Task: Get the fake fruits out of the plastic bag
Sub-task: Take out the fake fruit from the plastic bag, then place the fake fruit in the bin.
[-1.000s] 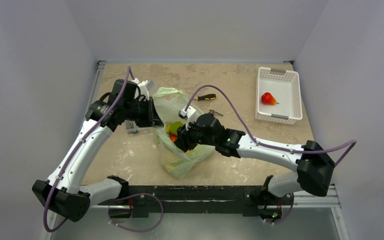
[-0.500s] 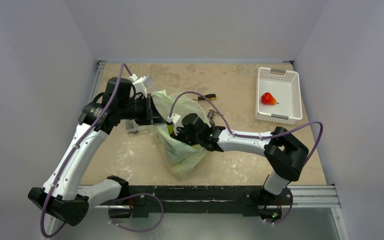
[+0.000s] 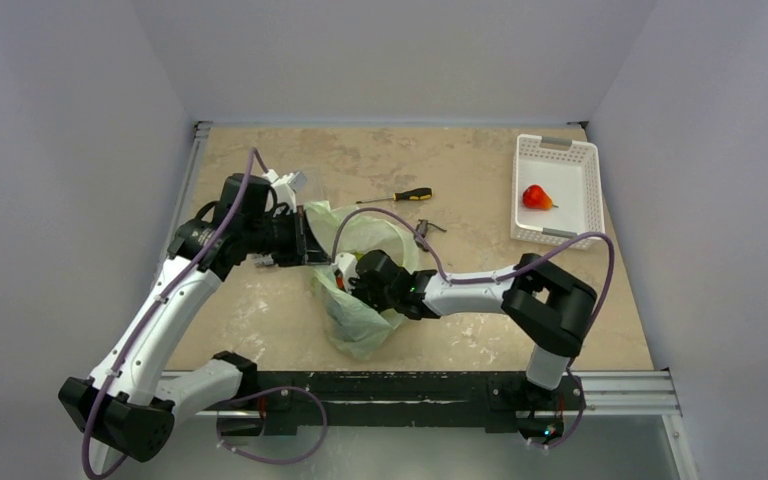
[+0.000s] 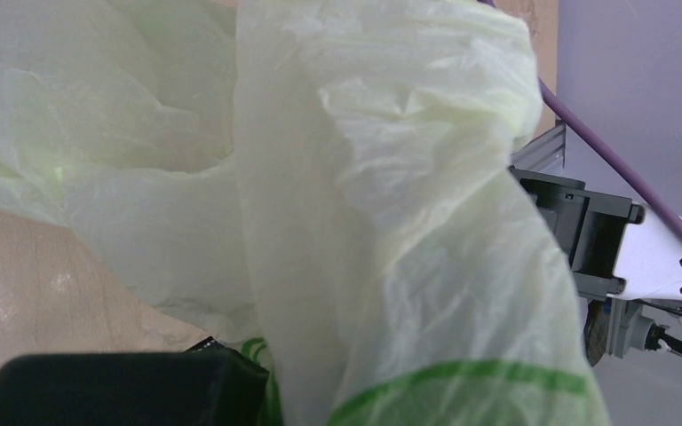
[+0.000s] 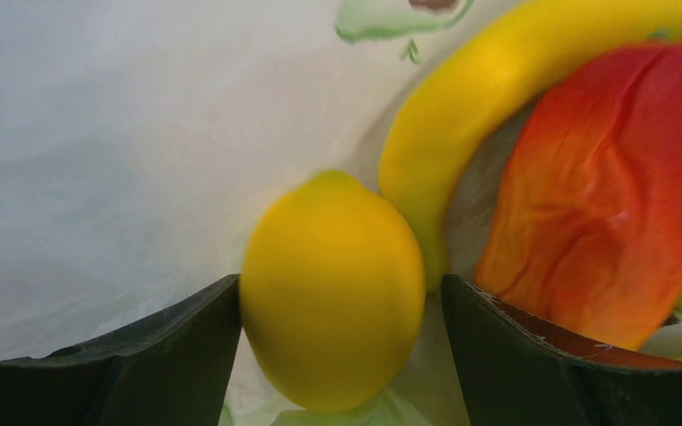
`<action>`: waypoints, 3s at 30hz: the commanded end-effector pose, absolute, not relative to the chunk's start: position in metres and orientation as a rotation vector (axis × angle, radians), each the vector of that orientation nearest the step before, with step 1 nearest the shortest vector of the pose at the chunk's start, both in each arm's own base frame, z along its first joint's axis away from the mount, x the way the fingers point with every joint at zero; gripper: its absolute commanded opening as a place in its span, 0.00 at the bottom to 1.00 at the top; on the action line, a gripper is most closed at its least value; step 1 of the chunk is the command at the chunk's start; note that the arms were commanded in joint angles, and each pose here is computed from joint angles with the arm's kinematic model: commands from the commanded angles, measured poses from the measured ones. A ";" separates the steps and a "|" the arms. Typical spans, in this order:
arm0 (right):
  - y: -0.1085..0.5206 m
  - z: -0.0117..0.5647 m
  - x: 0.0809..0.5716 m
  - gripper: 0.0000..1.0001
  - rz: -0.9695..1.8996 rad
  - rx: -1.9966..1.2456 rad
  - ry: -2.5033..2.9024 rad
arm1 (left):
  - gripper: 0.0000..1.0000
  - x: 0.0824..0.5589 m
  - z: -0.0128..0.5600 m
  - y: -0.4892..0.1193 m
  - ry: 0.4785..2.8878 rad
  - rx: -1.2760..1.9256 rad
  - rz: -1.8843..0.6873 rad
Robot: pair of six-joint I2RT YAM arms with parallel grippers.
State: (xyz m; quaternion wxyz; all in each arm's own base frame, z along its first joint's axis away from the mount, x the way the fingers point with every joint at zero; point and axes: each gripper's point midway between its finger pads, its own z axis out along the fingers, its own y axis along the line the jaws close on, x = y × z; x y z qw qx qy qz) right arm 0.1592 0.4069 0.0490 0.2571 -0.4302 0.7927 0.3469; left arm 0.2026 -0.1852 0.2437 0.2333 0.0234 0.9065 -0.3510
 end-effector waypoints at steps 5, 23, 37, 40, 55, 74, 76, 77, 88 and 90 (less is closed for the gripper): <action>0.399 0.016 0.156 0.80 0.811 -1.137 2.242 | 0.00 0.200 0.251 -0.175 2.425 0.052 -0.912; 0.395 0.075 0.231 0.21 0.592 -0.722 2.156 | 0.00 0.171 0.228 -0.132 2.474 0.019 -0.669; 0.384 0.164 0.247 0.08 0.709 -0.505 1.900 | 0.00 0.152 0.184 -0.110 2.582 -0.075 -0.537; 0.383 0.169 0.246 0.07 0.730 -0.484 1.884 | 0.00 0.150 0.181 -0.109 2.594 -0.062 -0.533; 0.386 0.257 0.207 0.00 0.984 -0.611 1.703 | 0.00 0.175 0.210 -0.134 2.483 0.011 -0.670; 0.209 0.339 0.298 0.00 0.460 0.006 1.670 | 0.00 0.254 0.250 -0.153 2.369 0.188 -0.580; 0.179 0.335 0.308 0.00 0.369 0.082 1.683 | 0.00 0.261 0.246 -0.150 2.394 0.189 -0.540; 0.161 0.330 0.316 0.00 0.312 0.129 1.696 | 0.00 0.264 0.242 -0.149 2.408 0.182 -0.521; -0.020 0.244 0.393 0.00 -0.169 0.625 1.826 | 0.00 0.271 0.194 -0.153 2.457 0.214 -0.512; -0.039 0.229 0.409 0.00 -0.202 0.682 1.861 | 0.00 0.271 0.192 -0.150 2.471 0.210 -0.490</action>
